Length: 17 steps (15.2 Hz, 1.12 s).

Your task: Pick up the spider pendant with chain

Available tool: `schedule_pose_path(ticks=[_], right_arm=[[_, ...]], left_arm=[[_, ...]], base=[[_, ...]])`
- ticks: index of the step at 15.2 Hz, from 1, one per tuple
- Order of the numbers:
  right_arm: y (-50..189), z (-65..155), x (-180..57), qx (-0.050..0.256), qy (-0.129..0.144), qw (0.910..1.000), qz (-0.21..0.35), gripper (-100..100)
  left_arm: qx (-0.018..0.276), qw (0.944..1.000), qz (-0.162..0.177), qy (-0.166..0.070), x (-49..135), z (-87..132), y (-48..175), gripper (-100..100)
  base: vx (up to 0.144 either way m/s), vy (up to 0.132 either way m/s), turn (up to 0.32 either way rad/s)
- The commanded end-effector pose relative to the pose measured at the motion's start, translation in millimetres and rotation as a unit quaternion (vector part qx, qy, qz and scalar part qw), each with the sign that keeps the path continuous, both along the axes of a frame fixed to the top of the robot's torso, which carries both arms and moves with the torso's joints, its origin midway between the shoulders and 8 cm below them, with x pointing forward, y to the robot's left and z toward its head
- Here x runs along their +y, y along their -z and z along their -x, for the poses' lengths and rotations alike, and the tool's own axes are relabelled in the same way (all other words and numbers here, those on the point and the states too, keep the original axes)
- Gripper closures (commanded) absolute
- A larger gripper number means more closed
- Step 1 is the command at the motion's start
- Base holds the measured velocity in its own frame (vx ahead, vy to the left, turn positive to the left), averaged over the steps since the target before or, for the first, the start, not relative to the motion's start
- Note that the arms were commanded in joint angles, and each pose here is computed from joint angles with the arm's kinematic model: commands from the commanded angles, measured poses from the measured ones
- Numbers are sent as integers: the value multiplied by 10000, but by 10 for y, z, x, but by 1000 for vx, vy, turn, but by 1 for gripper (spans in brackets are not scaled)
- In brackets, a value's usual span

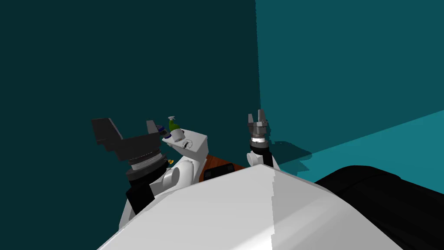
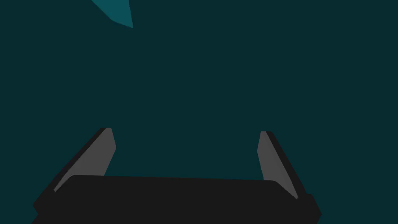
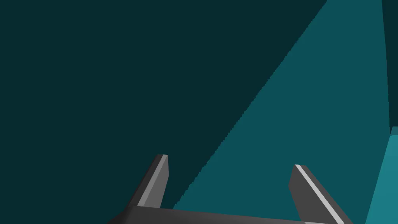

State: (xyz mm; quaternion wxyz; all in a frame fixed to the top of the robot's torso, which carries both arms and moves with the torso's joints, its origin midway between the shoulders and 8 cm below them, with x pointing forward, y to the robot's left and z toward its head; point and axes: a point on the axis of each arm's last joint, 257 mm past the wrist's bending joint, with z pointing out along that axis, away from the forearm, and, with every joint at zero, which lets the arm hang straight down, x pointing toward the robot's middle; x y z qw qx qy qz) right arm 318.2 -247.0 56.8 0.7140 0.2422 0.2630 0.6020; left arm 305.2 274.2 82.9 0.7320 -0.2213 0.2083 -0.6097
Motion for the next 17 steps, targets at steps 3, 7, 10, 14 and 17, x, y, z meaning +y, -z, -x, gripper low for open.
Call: schedule_pose_path(ticks=[3,7,10,14,17], right_arm=[[0,0,0,-1,0,10000,0,0],[0,0,0,-1,0,10000,0,0],[0,0,0,-1,0,10000,1,0],[0,0,0,0,0,10000,0,0],[0,0,0,0,0,10000,1,0]], left_arm=[[142,9994,-262,164,-76,-85,80,-100],[489,9968,-507,384,-123,-321,346,-100],[714,9950,-523,456,-104,-479,545,-100],[959,9929,-490,514,-67,-648,773,-100],[1150,9908,-432,571,-36,-799,964,-100]], base=[[-53,33,-29],[-98,61,-74],[-135,81,-78],[-85,53,-62],[-107,69,-108]])
